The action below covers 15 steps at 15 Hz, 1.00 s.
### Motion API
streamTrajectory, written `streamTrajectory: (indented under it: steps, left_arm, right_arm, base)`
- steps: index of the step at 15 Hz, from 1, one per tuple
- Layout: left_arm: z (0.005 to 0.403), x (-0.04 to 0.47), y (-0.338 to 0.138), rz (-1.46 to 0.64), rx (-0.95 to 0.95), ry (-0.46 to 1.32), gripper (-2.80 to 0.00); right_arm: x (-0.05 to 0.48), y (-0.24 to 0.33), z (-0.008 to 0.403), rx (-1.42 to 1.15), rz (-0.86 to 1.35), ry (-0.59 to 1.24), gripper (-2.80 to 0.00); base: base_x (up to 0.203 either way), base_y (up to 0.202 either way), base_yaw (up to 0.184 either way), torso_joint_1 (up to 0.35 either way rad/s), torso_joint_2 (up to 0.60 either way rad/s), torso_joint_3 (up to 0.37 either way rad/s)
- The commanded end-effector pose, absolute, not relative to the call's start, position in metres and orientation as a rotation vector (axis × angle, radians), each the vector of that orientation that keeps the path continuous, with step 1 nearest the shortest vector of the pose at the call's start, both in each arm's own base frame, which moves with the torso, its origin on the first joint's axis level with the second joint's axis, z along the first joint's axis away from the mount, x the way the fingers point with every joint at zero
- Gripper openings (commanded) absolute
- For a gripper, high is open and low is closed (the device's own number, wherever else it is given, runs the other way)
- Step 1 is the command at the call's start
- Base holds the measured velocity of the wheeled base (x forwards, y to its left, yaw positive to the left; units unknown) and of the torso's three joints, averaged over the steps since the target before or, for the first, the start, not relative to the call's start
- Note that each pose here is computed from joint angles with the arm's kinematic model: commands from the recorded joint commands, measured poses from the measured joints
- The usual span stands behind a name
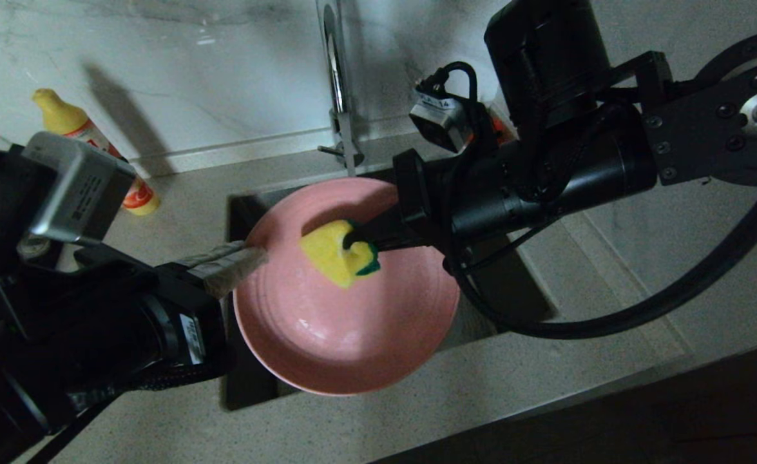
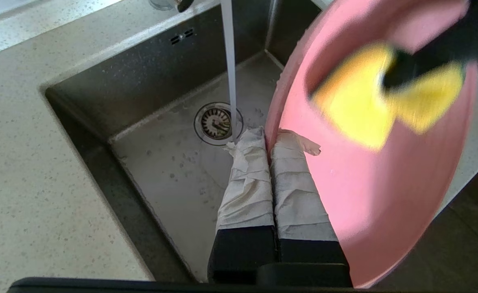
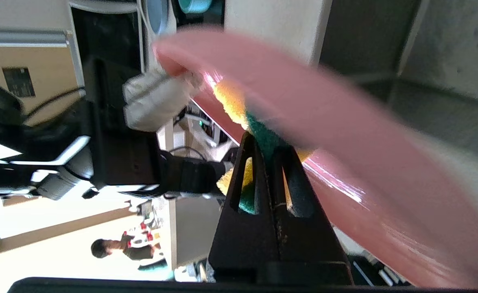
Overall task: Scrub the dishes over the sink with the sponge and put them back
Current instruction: Wipe the plate
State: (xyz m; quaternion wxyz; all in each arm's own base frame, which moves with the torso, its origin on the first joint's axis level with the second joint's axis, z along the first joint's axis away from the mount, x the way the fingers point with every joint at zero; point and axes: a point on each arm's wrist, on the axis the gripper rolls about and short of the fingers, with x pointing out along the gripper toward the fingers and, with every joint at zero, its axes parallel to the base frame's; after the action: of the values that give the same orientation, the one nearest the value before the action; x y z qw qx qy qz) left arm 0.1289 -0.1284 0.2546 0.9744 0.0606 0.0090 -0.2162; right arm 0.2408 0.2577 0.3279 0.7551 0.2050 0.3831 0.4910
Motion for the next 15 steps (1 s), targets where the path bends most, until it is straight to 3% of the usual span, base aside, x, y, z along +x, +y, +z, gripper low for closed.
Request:
streamTrajectory:
  steps: [1, 15]
  left_arm:
    - [0.258, 0.130, -0.129, -0.431, 0.115, 0.010, -2.80]
    - [0.264, 0.128, -0.126, -0.416, 0.097, -0.010, -2.80]
  right_arm:
    - [0.239, 0.270, 0.317, 0.431, 1.078, 0.890, -2.80]
    - [0.215, 0.242, 0.321, 0.402, 0.996, 1.005, -2.80]
  base:
    - [0.000, 0.000, 0.000, 0.000, 0.00, 0.000]
    - [0.000, 0.000, 0.000, 0.000, 0.00, 0.000]
